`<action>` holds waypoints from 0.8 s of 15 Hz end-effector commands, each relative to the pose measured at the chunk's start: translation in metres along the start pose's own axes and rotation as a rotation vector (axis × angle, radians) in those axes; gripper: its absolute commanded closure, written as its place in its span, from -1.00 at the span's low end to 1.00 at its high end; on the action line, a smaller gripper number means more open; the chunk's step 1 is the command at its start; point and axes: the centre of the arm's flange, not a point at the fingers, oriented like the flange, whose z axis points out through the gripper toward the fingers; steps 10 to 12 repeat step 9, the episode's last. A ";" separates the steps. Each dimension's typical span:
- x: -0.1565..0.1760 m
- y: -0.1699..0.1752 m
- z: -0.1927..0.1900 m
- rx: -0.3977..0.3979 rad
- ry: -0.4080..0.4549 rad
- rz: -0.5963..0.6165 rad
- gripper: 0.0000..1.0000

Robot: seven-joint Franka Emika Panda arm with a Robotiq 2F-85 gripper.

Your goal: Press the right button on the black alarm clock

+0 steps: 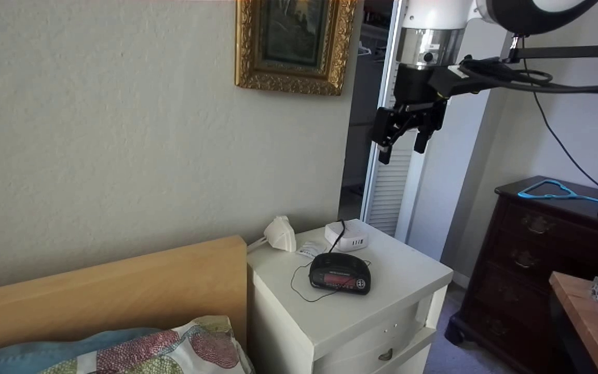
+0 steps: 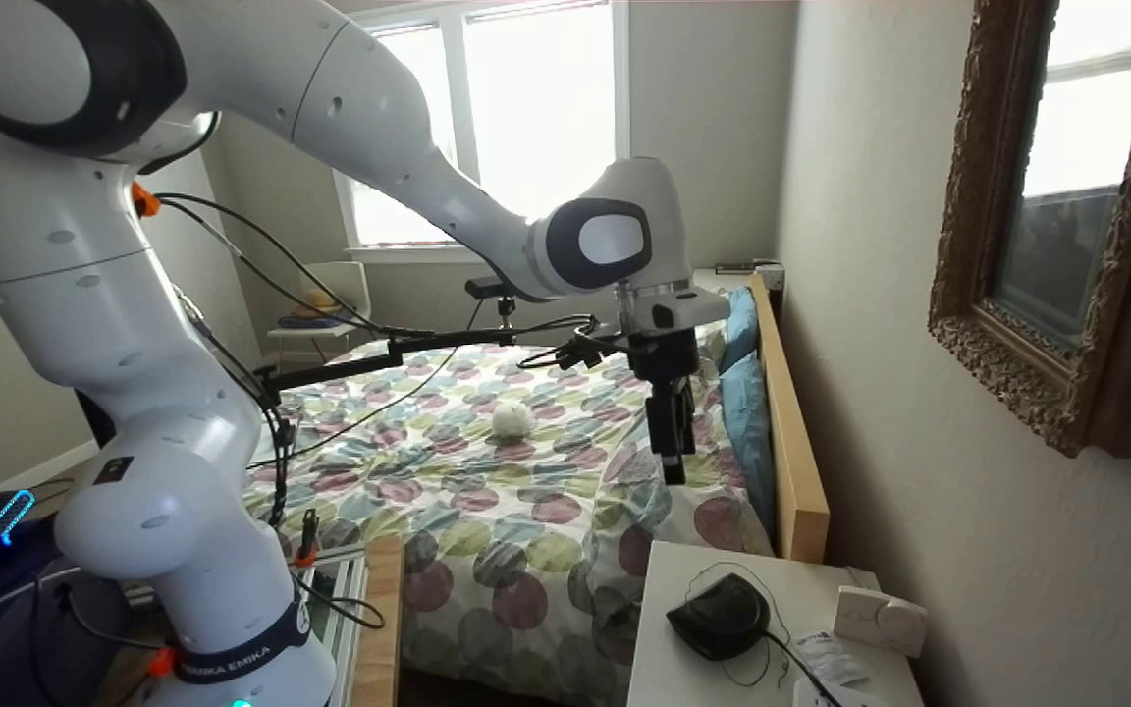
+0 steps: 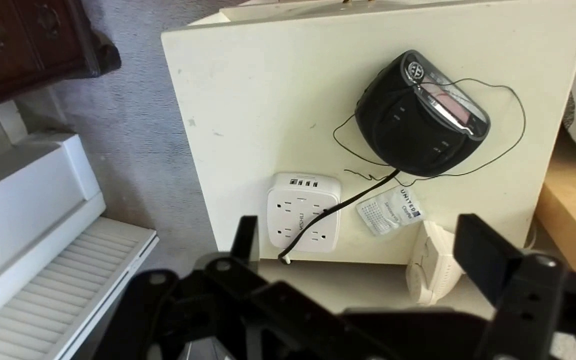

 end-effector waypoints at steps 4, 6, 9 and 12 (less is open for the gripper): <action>0.000 -0.001 0.003 0.000 -0.002 -0.032 -1.00; 0.000 -0.002 0.003 0.000 -0.002 -0.034 -1.00; 0.000 -0.002 0.003 0.000 -0.002 -0.036 -1.00; 0.000 -0.002 0.003 0.000 -0.002 -0.036 -1.00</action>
